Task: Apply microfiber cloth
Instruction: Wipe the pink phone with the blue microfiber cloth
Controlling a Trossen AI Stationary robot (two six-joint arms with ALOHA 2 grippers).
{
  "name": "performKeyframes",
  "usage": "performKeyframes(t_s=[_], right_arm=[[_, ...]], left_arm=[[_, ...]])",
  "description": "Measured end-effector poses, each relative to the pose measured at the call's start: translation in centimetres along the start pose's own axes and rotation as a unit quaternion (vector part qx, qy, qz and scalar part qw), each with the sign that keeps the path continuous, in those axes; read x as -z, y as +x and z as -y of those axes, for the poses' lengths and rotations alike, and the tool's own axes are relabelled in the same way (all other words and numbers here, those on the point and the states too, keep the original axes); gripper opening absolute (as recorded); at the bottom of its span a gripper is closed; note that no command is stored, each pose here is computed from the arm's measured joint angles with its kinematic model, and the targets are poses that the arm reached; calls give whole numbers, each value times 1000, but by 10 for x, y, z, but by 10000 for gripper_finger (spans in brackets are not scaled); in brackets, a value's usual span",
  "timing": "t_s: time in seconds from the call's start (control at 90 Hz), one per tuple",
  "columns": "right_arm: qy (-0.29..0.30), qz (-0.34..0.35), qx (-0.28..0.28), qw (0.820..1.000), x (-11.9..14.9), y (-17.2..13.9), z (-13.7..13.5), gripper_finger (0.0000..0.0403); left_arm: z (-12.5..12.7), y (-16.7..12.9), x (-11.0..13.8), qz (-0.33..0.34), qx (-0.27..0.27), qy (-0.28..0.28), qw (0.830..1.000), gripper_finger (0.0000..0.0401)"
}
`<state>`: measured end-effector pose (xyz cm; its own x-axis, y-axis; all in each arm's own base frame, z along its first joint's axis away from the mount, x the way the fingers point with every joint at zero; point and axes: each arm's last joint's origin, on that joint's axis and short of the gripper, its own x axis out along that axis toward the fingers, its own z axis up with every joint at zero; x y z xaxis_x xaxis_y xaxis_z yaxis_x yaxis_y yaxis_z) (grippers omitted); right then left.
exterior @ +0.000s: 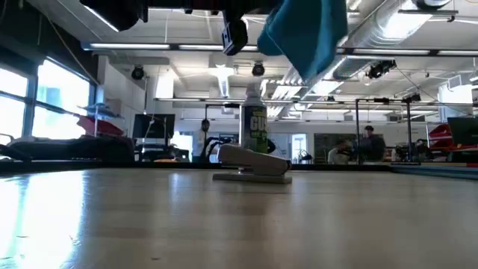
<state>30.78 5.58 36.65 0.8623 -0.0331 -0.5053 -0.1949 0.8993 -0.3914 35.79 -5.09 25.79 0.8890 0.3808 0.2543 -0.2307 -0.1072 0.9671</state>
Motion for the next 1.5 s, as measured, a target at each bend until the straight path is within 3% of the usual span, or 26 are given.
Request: performKeyframes(t_s=[0.144, 0.478, 0.656, 0.822, 1.2, 1.5], right_arm=[[-18, 3, 4, 1000, -4, 11, -9, 0], [-6, 9, -18, 1000, -9, -1, -27, 0], [-36, 20, 20, 999, -14, -28, -31, 0], [-18, 47, 61, 997, -16, -53, -15, 0], [17, 47, 51, 997, 16, 0, -9, 0], [32, 48, 24, 998, 27, 2, -1, 0]], left_arm=[[-3, -2, -2, -3, -15, -5, 1000, 10], [-7, 1, 5, -6, -40, -27, 999, 10], [-10, 0, 3, -6, -47, -39, 998, 10], [-13, -3, -4, 22, -49, -29, 998, 10], [-2, -6, -13, 48, 1, -9, 999, 10], [-1, -6, -17, 60, 17, -28, 998, 10]])
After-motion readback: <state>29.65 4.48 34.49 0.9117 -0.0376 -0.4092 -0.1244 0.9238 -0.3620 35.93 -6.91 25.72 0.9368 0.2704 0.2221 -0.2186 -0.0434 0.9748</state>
